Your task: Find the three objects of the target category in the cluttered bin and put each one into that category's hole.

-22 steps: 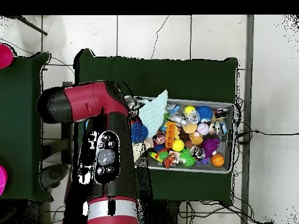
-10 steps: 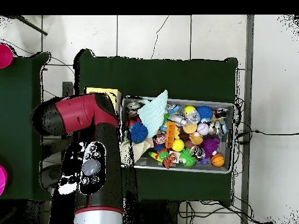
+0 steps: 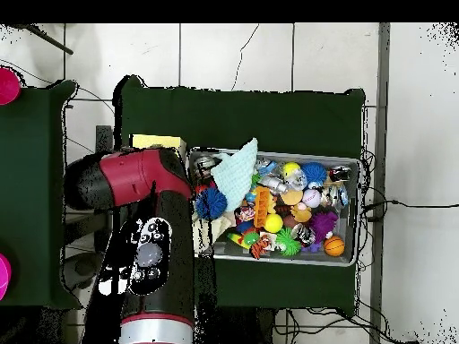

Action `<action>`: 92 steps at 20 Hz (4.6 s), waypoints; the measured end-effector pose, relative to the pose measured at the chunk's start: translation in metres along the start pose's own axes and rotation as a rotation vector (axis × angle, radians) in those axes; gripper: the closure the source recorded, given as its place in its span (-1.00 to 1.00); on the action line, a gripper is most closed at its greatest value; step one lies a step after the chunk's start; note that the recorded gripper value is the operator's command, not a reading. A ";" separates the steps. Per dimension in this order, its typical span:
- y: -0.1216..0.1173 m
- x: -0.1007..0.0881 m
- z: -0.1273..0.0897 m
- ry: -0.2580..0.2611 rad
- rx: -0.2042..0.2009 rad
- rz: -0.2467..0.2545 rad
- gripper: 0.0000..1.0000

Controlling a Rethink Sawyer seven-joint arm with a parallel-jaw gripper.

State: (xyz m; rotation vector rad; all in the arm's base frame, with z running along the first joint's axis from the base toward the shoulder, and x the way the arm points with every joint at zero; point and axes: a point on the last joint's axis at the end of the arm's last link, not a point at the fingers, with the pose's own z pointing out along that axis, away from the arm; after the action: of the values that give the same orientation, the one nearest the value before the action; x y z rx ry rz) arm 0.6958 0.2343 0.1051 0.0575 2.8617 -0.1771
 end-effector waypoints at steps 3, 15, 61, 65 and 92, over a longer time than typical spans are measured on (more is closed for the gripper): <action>-0.006 0.002 0.004 -0.003 0.001 0.007 1.00; -0.022 0.011 0.012 0.008 0.018 0.019 1.00; 0.007 0.028 0.038 -0.021 0.037 0.063 -1.00; 0.007 0.028 0.038 -0.019 0.037 0.076 -1.00; -0.098 -0.025 -0.083 0.094 -0.022 0.295 -1.00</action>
State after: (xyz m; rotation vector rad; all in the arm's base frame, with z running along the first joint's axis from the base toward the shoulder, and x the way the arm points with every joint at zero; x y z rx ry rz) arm 0.6921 0.1472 0.2022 0.4913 2.9031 -0.0847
